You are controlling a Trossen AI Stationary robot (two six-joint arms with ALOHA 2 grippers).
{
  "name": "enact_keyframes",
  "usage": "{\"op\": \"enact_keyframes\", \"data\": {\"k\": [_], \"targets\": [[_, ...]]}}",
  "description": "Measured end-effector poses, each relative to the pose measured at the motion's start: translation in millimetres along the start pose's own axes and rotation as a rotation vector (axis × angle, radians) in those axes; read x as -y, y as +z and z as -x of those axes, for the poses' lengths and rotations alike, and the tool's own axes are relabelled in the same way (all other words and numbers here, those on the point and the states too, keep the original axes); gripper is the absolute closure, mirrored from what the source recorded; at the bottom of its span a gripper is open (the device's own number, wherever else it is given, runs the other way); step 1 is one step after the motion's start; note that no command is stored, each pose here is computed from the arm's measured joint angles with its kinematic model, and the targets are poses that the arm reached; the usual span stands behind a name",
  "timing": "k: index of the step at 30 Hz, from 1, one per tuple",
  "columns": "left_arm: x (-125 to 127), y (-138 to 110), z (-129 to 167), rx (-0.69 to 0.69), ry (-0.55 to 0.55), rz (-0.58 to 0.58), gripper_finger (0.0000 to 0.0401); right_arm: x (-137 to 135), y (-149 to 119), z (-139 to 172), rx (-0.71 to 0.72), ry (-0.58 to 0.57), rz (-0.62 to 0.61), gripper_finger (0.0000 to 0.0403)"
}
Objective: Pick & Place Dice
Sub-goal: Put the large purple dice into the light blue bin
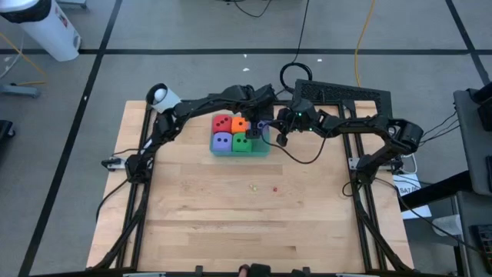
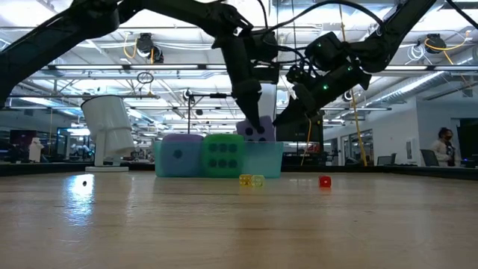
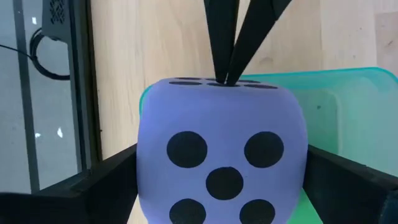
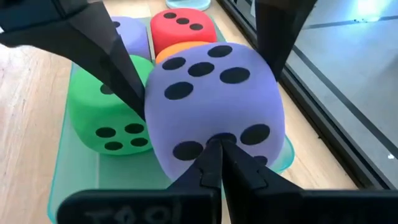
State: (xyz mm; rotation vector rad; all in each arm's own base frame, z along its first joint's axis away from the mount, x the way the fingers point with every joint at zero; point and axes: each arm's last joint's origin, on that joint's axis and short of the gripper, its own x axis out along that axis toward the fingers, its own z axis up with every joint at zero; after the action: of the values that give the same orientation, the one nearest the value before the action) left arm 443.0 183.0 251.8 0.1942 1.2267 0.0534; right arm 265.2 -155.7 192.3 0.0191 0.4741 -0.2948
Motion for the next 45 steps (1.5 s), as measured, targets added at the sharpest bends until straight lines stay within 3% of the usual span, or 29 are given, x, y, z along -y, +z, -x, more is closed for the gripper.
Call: {"op": "enact_keyframes", "data": {"k": [10,26,45], "targets": [[-4,-6,-22,-0.069,-0.003,0.024,0.0002,-2,6,3,0.034,0.002,0.021,0.0403],[-6,-1,-23,0.008,-0.024,-0.009,0.0002,-2,4,-6,0.087,0.061,0.155,0.0403],[4,5,-19,0.046,-0.065,-0.158,0.0001,6,-15,-21,0.039,0.131,0.094,0.0403]]}}
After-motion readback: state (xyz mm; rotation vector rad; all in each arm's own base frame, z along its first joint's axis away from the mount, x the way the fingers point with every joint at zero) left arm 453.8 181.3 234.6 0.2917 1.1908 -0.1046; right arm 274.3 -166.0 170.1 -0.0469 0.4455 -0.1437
